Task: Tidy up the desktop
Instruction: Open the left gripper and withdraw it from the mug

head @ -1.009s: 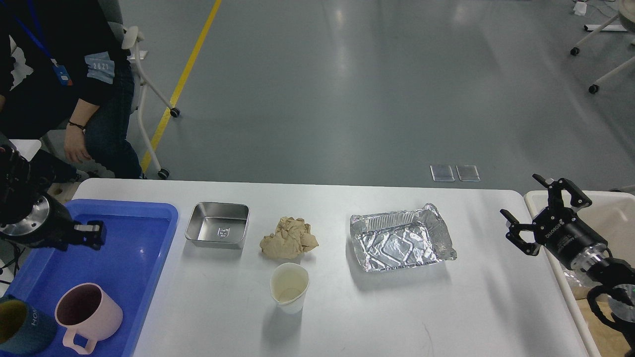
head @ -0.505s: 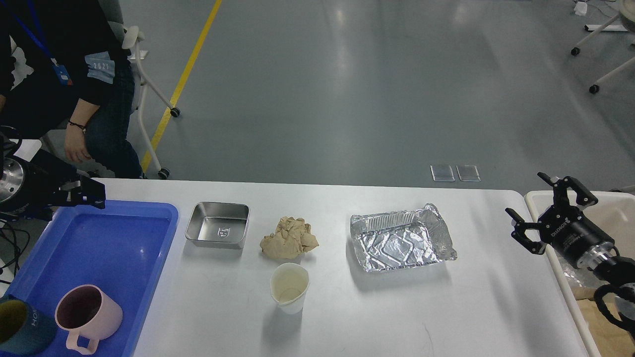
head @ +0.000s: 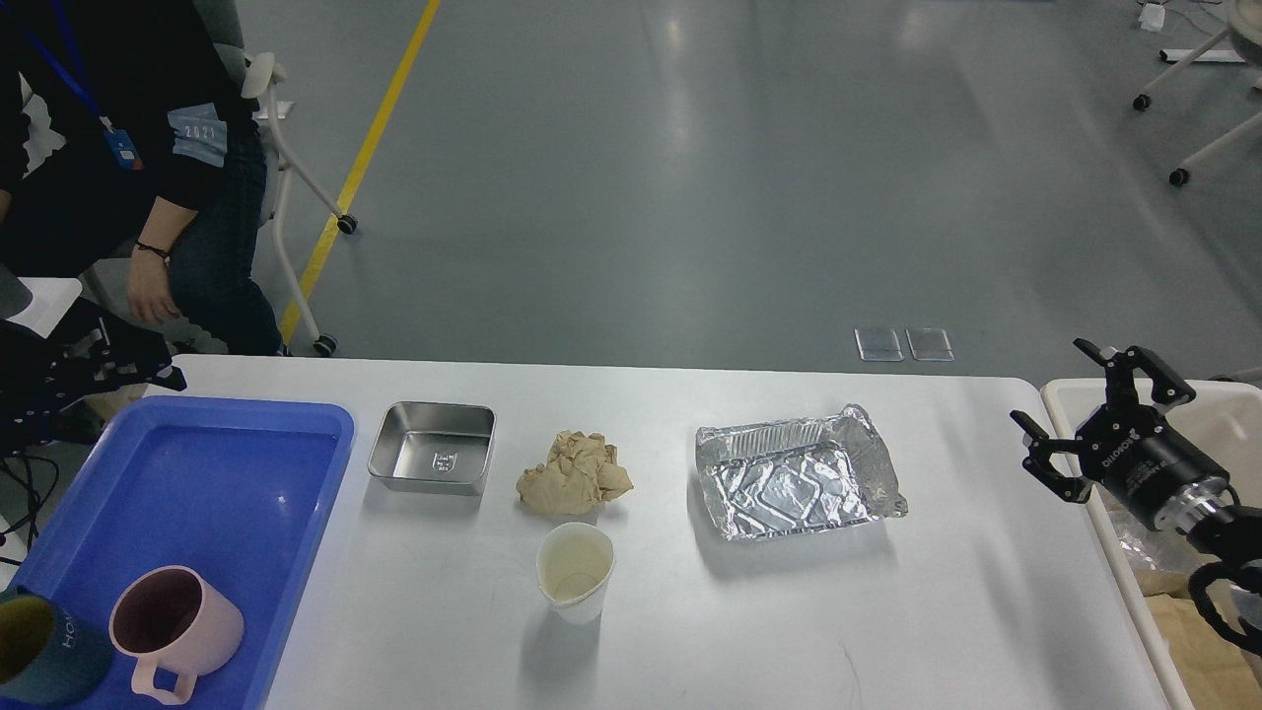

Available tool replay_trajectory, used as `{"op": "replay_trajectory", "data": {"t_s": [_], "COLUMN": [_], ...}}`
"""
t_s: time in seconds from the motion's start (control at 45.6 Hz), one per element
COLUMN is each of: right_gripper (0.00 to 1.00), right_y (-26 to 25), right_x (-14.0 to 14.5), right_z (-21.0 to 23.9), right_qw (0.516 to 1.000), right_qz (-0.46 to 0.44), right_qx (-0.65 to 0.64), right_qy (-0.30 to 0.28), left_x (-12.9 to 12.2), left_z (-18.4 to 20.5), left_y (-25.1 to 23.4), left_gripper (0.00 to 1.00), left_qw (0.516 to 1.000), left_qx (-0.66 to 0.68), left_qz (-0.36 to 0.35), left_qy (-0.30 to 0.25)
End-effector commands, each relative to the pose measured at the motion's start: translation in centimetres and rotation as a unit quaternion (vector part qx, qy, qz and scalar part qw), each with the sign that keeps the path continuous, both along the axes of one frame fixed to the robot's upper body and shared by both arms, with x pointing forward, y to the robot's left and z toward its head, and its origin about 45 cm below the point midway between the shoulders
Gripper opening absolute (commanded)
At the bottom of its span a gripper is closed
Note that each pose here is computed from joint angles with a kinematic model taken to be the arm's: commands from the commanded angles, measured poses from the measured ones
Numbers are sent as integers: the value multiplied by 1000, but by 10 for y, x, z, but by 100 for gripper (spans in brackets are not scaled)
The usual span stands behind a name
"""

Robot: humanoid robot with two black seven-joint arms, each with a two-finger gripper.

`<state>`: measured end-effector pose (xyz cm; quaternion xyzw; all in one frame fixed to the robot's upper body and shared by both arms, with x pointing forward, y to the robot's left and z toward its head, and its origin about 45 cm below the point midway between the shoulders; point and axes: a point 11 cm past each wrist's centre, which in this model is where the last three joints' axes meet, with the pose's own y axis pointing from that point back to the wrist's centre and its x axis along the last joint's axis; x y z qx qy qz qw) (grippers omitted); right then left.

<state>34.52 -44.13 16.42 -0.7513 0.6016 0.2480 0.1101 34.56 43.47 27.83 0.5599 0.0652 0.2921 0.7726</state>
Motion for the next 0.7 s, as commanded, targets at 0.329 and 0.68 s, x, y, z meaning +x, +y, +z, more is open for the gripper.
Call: {"op": "replay_trajectory", "data": {"t_s": [0.329,0.68], "right_gripper": [100,100], "right_y": [-2,-3], "right_x": [-1,-3], "right_z": [-1,-3], "right_qw": [1000,1000], "right_qz": [-2,-2], "right_qx": [-1,-2], "right_qy": [1,6], "left_x": [-20,-79], "left_z": [-47,-57], "left_y": [-28,42], "left_gripper": [97,97], "left_qw": [968,982], "left_qx": [-240,-127], "left_qz": [76,123], "left_qy": [-17,61]}}
